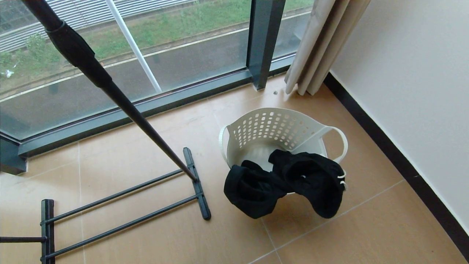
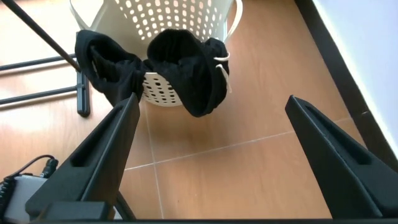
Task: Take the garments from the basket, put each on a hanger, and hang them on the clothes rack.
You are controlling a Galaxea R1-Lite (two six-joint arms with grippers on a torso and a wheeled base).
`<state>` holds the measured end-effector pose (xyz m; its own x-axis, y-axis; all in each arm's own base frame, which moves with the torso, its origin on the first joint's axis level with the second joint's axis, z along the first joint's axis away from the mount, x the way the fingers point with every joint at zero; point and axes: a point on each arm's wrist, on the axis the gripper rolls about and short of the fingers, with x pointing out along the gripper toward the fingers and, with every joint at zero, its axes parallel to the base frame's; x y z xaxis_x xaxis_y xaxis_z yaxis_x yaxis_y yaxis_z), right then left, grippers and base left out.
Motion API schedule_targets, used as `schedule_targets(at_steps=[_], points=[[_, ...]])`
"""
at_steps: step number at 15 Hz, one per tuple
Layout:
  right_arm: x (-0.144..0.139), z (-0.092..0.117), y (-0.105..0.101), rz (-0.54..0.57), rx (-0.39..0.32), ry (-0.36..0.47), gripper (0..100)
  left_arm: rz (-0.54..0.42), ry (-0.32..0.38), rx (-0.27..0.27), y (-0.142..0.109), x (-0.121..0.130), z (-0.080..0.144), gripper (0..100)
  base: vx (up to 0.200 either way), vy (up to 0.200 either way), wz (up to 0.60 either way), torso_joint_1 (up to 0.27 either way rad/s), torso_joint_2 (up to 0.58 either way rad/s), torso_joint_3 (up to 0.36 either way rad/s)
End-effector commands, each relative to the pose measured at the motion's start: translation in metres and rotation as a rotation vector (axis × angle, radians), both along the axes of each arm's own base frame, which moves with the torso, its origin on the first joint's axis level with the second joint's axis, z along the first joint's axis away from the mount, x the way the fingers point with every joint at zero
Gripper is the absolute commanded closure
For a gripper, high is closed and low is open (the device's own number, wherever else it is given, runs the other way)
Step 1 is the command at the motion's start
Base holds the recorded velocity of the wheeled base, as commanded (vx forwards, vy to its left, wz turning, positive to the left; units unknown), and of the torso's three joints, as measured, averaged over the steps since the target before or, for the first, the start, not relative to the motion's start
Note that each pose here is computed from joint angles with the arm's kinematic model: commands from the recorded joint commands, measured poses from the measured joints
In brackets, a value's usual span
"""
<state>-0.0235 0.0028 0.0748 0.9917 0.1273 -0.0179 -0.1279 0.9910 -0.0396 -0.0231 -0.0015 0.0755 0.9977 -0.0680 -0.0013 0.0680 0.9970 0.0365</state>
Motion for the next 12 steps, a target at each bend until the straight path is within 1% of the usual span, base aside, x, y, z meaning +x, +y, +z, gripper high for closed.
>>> schedule_targets(at_steps=[1, 2, 3, 4, 5, 7, 8, 9, 10, 11, 12], points=[[0.000, 0.000, 0.000, 0.001, -0.012, 0.002, 0, 0.002, 0.002, -0.001, 0.000, 0.000, 0.000, 0, 0.000, 0.000, 0.00, 0.000, 0.00, 0.000], [0.000, 0.000, 0.000, 0.008, -0.033, 0.002, 0, 0.001, 0.002, 0.000, 0.000, 0.000, 0.000, 0, 0.000, 0.000, 0.00, 0.000, 0.00, 0.000], [0.000, 0.000, 0.000, 0.010, -0.034, 0.000, 0, 0.001, 0.002, 0.000, 0.000, 0.000, 0.000, 0, 0.000, 0.000, 0.00, 0.000, 0.00, 0.000], [0.000, 0.000, 0.001, 0.050, -0.039, 0.009, 0, 0.001, 0.002, -0.001, 0.000, 0.000, 0.000, 0, 0.000, 0.000, 0.00, 0.000, 0.00, 0.000], [0.003, 0.001, 0.001, 0.063, -0.039, 0.052, 0, 0.001, 0.002, -0.001, 0.000, 0.000, 0.000, 0, 0.000, 0.000, 0.00, 0.000, 0.00, 0.000], [0.005, 0.003, 0.001, 0.065, -0.047, 0.071, 0, 0.001, 0.002, -0.001, 0.000, 0.000, 0.000, 0, 0.000, 0.000, 0.00, 0.000, 0.00, 0.000], [0.007, 0.013, 0.001, 0.073, -0.089, 0.073, 0, 0.002, 0.002, -0.001, 0.000, 0.000, 0.000, 0, 0.000, 0.000, 0.00, 0.000, 0.00, 0.000], [0.009, 0.032, 0.001, 0.080, -0.107, 0.063, 0, 0.002, 0.002, -0.001, 0.000, 0.000, 0.000, 0, 0.000, 0.000, 0.00, 0.000, 0.00, 0.000], [0.014, 0.044, 0.001, 0.089, -0.125, 0.087, 0, 0.002, 0.002, -0.001, 0.000, 0.000, 0.000, 0, 0.000, 0.000, 0.00, 0.000, 0.00, 0.000], [0.024, 0.052, 0.001, 0.105, -0.188, 0.134, 0, 0.002, 0.002, -0.001, 0.000, 0.000, 0.000, 0, 0.000, 0.000, 0.00, 0.000, 0.00, 0.000], [0.035, 0.056, 0.002, 0.121, -0.260, 0.191, 0, 0.002, 0.002, -0.001, 0.000, 0.000, 0.000, 0, 0.000, 0.000, 0.00, 0.000, 0.00, 0.000]])
